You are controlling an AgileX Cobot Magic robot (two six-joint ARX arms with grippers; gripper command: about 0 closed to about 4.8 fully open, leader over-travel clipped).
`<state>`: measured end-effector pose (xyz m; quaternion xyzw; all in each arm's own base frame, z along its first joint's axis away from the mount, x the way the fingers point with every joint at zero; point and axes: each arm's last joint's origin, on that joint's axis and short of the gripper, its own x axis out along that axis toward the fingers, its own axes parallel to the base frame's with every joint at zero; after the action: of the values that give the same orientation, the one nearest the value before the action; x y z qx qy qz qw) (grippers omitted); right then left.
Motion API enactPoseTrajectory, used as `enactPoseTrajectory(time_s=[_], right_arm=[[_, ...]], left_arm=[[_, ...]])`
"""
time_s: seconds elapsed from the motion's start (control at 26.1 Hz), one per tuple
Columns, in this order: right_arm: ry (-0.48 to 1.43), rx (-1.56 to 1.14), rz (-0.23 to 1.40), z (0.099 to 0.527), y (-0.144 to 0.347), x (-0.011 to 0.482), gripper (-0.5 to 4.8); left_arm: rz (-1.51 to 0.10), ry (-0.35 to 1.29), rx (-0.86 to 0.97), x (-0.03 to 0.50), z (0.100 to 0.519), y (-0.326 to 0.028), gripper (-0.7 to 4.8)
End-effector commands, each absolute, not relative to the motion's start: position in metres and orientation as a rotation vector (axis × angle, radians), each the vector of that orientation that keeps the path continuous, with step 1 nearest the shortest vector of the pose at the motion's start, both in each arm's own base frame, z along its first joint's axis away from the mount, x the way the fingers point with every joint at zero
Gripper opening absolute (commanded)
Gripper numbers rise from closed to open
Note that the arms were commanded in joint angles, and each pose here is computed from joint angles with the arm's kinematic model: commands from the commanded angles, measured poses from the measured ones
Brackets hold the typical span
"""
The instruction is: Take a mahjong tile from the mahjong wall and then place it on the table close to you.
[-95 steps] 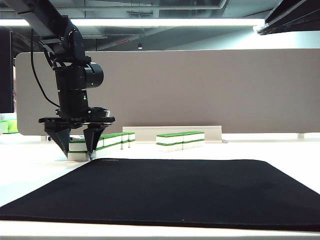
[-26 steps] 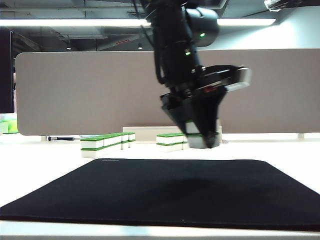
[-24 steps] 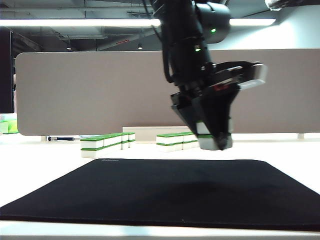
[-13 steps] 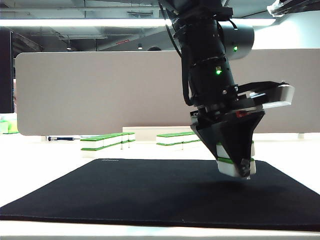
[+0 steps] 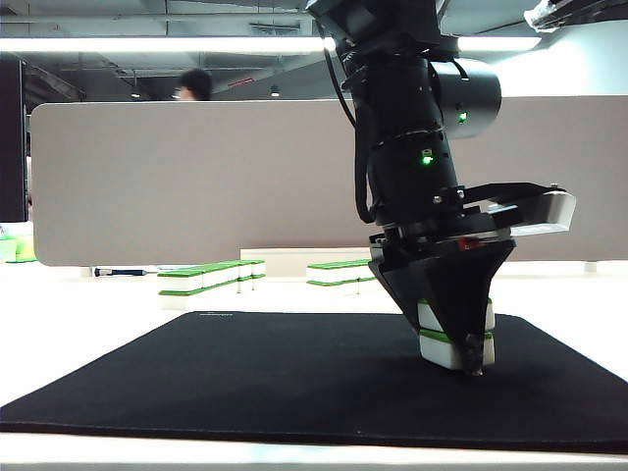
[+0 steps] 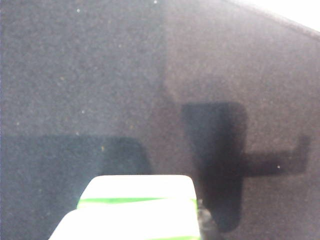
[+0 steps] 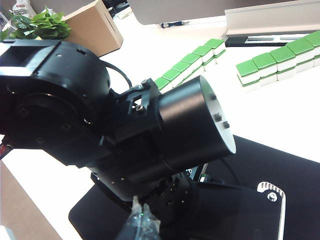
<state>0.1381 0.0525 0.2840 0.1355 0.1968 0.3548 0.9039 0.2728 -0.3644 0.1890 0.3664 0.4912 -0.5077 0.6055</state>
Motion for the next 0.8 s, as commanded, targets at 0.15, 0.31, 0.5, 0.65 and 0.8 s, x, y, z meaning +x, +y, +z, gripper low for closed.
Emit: enactPoseTrajectory(time_s=[0.15, 0.31, 0.5, 0.65, 0.8], right_arm=[[0.39, 0.276, 0.738, 0.286, 0.053, 0.138, -0.01], [0.39, 0.276, 0.738, 0.286, 0.053, 0.138, -0.01], [0.387, 0.275, 0.736, 0.287, 0.053, 0.138, -0.01], [0.388, 0.276, 0.736, 0.287, 0.053, 0.138, -0.01], [0.387, 0.276, 0.737, 0.287, 0.053, 0.138, -0.01]], left_arm=[[-1.175, 1.167, 0.859, 0.27, 0.186, -0.364, 3.11], [-1.174, 1.188, 0.865, 0.268, 0.189, -0.361, 3.87], [-1.167, 1.242, 0.883, 0.264, 0.199, -0.354, 3.87], [-1.123, 1.255, 0.926, 0.264, 0.219, -0.352, 3.86], [-1.005, 1.241, 0.971, 0.272, 0.238, -0.346, 3.86]])
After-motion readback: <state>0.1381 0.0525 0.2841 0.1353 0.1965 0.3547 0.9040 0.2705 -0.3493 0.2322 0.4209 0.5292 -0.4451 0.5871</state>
